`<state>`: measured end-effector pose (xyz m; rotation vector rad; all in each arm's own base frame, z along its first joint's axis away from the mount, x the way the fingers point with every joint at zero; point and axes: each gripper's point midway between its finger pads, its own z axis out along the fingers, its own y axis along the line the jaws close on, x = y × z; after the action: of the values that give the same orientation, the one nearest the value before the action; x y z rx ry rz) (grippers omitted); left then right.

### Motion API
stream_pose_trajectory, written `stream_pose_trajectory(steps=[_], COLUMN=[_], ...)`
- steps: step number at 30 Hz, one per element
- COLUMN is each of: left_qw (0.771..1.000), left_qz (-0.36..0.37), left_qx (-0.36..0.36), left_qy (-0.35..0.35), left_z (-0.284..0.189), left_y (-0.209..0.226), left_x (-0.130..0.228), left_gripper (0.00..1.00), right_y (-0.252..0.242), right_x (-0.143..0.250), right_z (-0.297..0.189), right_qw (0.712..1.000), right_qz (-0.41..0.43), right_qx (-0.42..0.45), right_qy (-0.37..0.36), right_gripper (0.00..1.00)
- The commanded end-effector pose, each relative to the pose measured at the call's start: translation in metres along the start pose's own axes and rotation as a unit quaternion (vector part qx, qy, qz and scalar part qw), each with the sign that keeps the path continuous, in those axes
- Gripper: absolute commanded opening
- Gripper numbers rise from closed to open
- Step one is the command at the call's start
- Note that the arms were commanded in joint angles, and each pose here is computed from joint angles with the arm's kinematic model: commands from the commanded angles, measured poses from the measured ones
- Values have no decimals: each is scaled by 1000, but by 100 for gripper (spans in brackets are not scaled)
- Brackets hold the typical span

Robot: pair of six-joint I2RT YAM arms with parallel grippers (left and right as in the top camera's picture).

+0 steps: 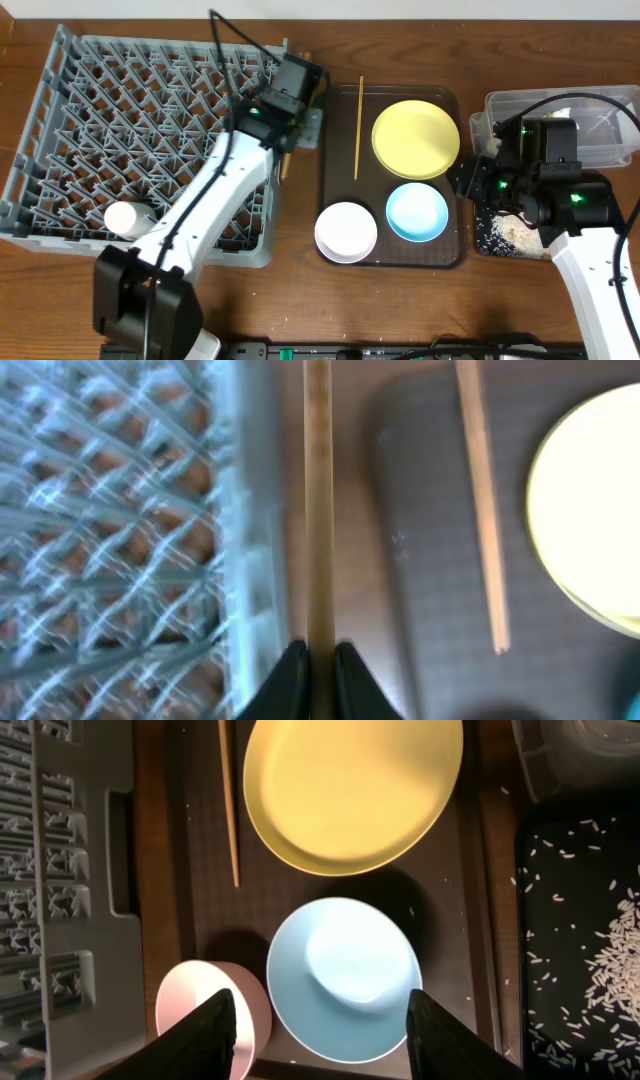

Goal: Sort waste into correct bins and load items into the dishwasher
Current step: 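Grasp a wooden chopstick with the left gripper and lift it, then insert the chopstick upright into the dish rack with the left gripper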

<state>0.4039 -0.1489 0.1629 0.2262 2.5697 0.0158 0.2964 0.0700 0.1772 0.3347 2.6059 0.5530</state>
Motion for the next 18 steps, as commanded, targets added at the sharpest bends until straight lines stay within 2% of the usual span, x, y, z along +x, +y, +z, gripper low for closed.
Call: stream_pose_trajectory(steps=[1,7,10,13,18], left_qw=[998,995,994,992,992], left_qz=[-18,-56,-67,-53,-40], left_qx=[-56,-58,-24,15,19], left_qy=[30,65,86,109,117], left_z=[14,38,50,60,62], left_y=[36,66,62,50,48], left_x=[14,34,44,55,59], left_gripper=[9,10,16,16,16], right_y=[-1,-1,-1,0,0], right_x=[-3,-2,-3,-4,-4], right_z=[-2,-2,-2,-2,-2], right_qw=[1000,1000,1000,1000,1000], right_qz=[1,1,0,0,0], right_qx=[1,1,0,-1,-1], right_qy=[-4,-4,-5,-7,-7], right_gripper=[53,53,53,53,53])
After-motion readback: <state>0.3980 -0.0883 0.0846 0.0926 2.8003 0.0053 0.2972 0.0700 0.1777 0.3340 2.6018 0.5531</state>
